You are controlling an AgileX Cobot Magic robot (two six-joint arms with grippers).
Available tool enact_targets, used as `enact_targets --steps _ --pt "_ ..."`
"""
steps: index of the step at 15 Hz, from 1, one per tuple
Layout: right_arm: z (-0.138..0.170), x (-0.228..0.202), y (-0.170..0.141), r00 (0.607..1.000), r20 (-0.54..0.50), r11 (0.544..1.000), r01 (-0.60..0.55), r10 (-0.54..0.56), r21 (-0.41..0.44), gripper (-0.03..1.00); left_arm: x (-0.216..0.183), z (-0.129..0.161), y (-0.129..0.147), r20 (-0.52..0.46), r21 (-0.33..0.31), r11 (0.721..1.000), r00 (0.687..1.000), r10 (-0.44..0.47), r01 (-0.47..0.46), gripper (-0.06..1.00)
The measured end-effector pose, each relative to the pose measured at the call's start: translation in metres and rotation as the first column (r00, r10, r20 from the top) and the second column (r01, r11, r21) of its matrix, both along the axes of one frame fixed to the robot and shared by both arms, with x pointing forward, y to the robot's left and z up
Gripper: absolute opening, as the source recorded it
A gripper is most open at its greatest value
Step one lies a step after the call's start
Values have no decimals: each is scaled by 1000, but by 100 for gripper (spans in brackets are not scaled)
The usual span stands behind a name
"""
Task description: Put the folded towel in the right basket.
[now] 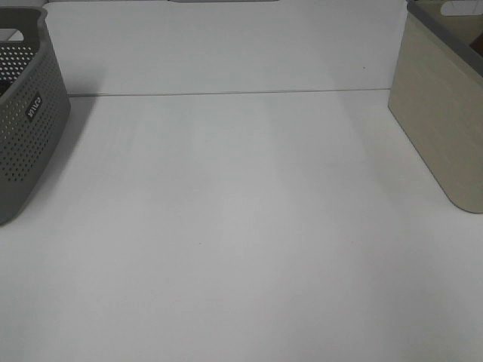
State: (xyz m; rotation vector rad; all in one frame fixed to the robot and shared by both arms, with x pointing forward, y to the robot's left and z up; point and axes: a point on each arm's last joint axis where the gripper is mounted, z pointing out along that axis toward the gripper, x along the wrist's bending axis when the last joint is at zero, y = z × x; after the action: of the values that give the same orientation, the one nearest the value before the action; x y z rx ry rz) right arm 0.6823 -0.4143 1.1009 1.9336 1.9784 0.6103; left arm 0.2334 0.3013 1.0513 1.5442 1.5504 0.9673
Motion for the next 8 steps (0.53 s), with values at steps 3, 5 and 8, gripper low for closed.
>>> enact_targets --steps 3,5,8 --pt "0 0 -1 999 -7 999 34 -34 7 64 0 0 0 0 0 1000 1000 0 0 97" --pt "4 0 5 999 9 998 35 -36 57 66 0 0 0 0 0 1000 1000 0 0 97" --pt "34 -6 48 996 78 997 -48 43 66 66 0 0 0 0 0 1000 1000 0 0 97"
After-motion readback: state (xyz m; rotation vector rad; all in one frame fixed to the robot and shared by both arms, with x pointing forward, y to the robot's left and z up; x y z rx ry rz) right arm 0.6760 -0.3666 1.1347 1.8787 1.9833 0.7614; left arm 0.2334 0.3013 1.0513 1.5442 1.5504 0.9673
